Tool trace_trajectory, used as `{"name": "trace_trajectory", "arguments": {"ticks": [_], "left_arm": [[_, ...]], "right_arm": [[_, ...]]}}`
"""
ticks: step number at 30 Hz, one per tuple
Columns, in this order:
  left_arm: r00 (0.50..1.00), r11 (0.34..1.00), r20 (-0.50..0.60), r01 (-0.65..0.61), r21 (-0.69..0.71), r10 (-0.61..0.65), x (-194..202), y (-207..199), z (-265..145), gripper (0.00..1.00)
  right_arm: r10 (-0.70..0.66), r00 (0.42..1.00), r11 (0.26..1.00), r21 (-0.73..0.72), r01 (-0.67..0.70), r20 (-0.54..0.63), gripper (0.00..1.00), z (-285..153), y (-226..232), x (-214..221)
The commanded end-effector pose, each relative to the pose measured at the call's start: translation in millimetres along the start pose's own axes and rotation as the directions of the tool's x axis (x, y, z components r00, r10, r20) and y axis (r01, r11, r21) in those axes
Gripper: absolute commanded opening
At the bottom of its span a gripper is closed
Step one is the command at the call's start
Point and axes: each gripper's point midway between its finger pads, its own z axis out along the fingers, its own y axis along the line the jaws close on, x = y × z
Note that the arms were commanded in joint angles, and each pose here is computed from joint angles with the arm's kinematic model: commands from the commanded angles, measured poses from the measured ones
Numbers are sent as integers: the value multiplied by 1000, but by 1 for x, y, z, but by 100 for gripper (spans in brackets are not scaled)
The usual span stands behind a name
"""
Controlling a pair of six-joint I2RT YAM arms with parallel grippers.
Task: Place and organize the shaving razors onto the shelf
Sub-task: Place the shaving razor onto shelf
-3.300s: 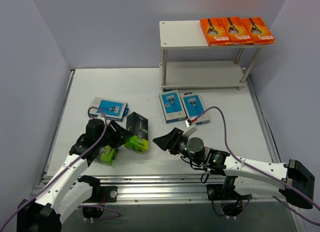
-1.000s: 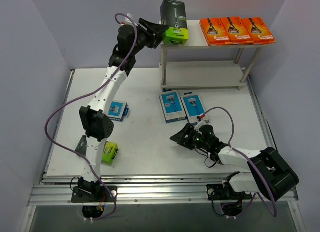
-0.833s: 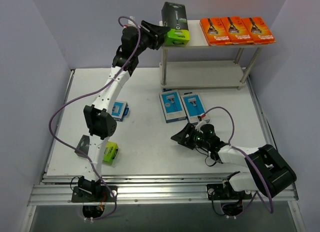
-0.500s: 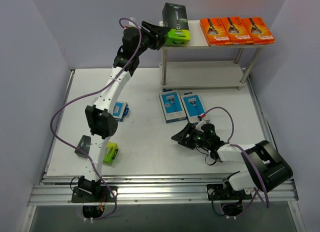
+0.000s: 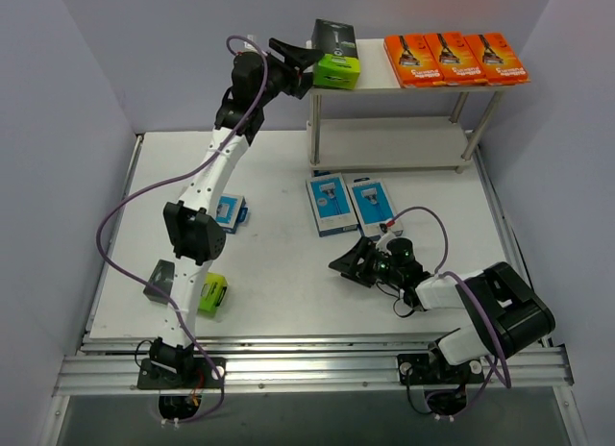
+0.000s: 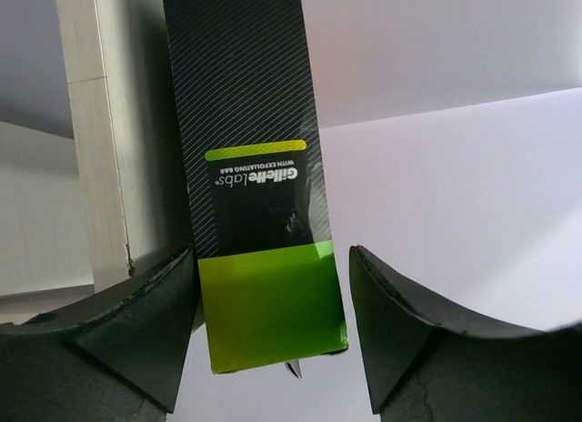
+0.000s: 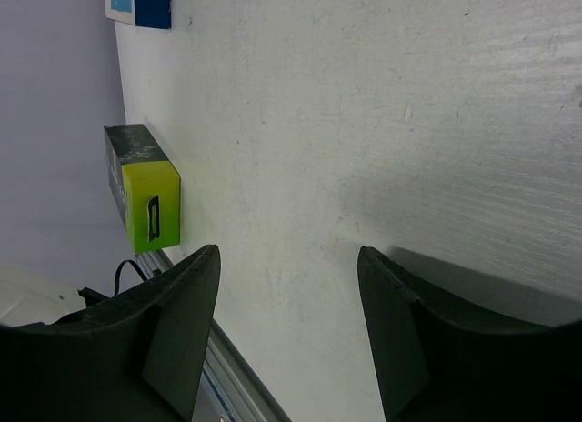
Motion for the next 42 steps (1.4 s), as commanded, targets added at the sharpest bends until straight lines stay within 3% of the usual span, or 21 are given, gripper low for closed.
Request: {"name": "trace_trajectory", "arguments": {"ticks": [1,3,6,22,40,42], "left_arm": [[1000,993,15,-13,119,12,-12,-51,-15,74],[1000,993,7,-12,120,11,-11,-52,-16,81],[1000,993,-1,-17,120,17,-10,-54,-18,82],[968,972,-101,-234,-31,230,6,-30,-41,84],[922,926,-129,-375,-51,366,1,-25,-53,84],[918,922,-130,-384,-45,376,1,-27,-54,95]], "right_arm": [[-8,1000,999,-40,8,6,57,-1,6,-2],[-4,1000,999,-44,4,8,57,0,6,-2],[-3,1000,999,-43,4,9,57,0,6,-2],[46,999,998,-54,-45,8,57,-9,-1,10],[12,1000,1000,-21,-12,13,58,-10,-3,6],[12,1000,1000,-20,-12,11,58,-10,-3,7]]}}
